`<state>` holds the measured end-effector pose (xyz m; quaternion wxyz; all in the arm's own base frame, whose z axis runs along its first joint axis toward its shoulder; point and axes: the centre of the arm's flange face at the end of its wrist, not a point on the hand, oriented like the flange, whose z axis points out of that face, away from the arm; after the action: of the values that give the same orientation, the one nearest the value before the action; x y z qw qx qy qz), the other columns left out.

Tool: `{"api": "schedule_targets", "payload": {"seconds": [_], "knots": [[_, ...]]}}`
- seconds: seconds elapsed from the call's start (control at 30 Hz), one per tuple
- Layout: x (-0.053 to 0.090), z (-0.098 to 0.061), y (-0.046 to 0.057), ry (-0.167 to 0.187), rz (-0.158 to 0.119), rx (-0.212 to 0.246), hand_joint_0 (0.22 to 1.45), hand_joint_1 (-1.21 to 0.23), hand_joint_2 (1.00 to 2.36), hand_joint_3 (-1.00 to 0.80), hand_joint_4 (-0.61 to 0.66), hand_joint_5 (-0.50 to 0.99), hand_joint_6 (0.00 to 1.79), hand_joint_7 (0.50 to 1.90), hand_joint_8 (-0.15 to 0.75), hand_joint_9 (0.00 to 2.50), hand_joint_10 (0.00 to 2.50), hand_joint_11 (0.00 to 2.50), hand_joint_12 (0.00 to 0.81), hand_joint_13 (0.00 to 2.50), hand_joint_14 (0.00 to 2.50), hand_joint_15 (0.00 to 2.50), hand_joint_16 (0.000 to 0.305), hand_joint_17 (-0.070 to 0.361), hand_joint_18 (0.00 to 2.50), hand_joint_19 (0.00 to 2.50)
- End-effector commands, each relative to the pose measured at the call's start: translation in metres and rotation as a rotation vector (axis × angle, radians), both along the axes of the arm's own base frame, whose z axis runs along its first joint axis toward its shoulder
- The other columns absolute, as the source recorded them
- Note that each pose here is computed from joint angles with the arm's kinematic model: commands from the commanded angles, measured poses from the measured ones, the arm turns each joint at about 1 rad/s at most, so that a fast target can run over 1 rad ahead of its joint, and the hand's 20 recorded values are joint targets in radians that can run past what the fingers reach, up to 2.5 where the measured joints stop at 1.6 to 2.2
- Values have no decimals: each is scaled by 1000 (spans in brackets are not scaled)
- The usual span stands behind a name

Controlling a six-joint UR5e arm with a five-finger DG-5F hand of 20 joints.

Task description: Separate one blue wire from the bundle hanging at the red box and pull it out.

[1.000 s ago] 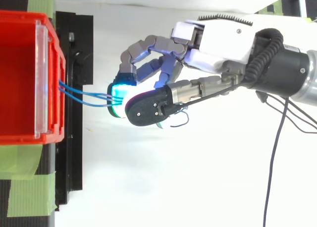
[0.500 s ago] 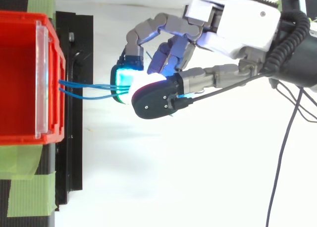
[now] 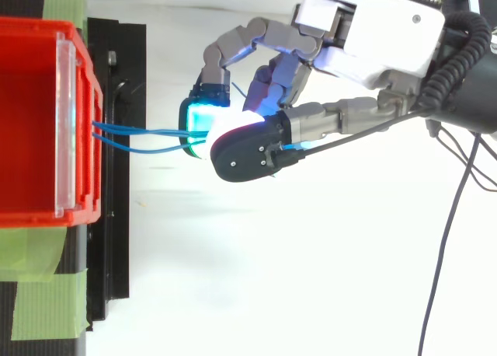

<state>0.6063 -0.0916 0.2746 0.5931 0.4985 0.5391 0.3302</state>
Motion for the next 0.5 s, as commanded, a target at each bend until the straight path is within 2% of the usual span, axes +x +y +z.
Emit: {"api": "schedule_targets", "payload": {"seconds": [0.0, 0.1, 0.2, 0.27, 0.47], "knots": [[-1, 4, 0, -3, 0, -3, 666, -633, 1016, -346, 137, -226, 871, 979, 433, 1354, 19, 1047, 314, 1429, 220, 1749, 52, 116, 816, 794], [-2, 8, -1, -9, 0, -4, 665, -636, 1016, -344, 139, -225, 870, 983, 430, 1352, 19, 1047, 314, 1428, 218, 1746, 52, 116, 802, 787], [-5, 18, -2, -15, -1, -33, 665, -638, 1016, -346, 137, -225, 869, 989, 427, 1353, 21, 1039, 321, 1428, 223, 1732, 52, 116, 796, 785], [-5, 18, -2, -14, -2, -38, 665, -639, 1016, -343, 137, -224, 869, 990, 428, 1354, 19, 1050, 320, 1425, 225, 1741, 51, 116, 794, 787], [-10, 36, -6, -28, -29, -90, 664, -674, 1019, -298, 105, -219, 871, 993, 428, 1352, 19, 1048, 307, 1433, 177, 1753, 53, 118, 780, 751]]}}
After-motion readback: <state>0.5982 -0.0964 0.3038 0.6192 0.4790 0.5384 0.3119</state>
